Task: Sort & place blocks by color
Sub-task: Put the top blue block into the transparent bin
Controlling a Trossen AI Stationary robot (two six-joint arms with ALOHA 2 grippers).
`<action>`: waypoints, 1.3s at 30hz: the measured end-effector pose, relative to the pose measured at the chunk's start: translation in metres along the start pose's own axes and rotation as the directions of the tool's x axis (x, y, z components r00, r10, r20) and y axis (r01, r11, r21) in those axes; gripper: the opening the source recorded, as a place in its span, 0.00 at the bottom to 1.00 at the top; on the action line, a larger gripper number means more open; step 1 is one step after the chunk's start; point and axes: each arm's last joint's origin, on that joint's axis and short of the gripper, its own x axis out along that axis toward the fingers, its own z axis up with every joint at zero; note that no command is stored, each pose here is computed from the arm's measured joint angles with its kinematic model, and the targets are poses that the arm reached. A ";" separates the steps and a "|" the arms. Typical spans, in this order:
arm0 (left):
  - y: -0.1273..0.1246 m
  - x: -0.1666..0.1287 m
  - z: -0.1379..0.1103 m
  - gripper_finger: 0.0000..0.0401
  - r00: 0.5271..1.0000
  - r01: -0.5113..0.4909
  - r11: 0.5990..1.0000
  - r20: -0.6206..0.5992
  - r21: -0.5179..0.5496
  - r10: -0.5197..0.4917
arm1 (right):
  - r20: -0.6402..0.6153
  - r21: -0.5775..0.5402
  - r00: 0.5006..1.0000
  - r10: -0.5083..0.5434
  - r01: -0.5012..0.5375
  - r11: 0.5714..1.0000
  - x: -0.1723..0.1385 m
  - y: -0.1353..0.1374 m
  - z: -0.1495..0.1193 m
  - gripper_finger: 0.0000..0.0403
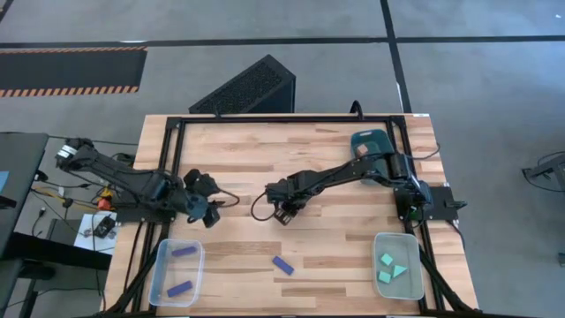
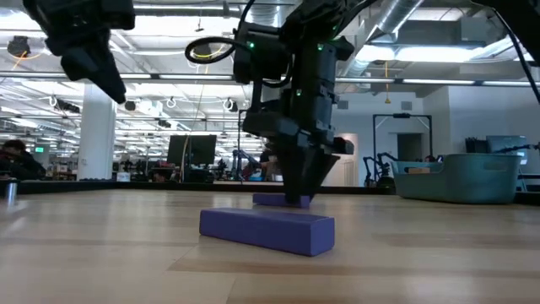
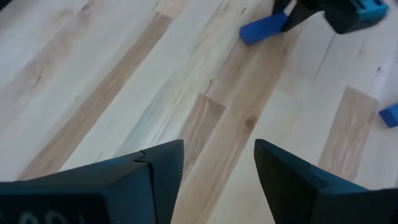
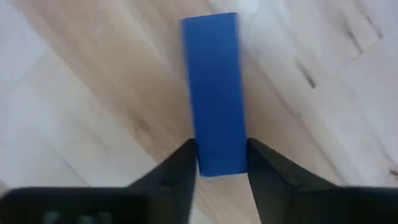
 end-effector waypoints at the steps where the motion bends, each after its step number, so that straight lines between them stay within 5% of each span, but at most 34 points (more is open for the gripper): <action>1: 0.001 0.001 0.002 0.45 1.000 0.008 1.000 -0.005 -0.005 -0.008 | -0.005 -0.007 1.000 -0.004 0.004 1.000 0.000 0.001 -0.002 0.30; 4: 0.005 0.005 0.008 0.45 0.999 0.032 0.999 -0.026 -0.018 -0.032 | -0.005 -0.032 1.000 -0.012 0.012 0.999 -0.002 0.005 -0.006 0.17; 15: 0.022 0.014 0.024 0.45 1.000 0.010 0.995 -0.016 -0.098 -0.011 | 0.209 -0.087 0.978 -0.009 0.027 0.996 -0.059 0.020 -0.020 0.17; 23: 0.032 0.023 0.058 0.45 0.981 0.125 0.985 0.165 -0.119 -0.104 | 0.469 -0.029 0.882 -0.042 0.062 0.998 -0.117 0.013 -0.021 0.17; 32: 0.037 0.043 0.099 0.46 0.864 0.450 0.871 0.346 -0.200 -0.367 | 0.666 -0.073 0.743 -0.056 0.140 0.988 -0.147 0.028 -0.035 0.17; 39: 0.036 0.067 0.127 0.53 0.765 0.530 0.818 0.542 -0.224 -0.347 | 0.720 -0.023 0.666 -0.194 0.303 0.953 -0.149 0.034 -0.057 0.17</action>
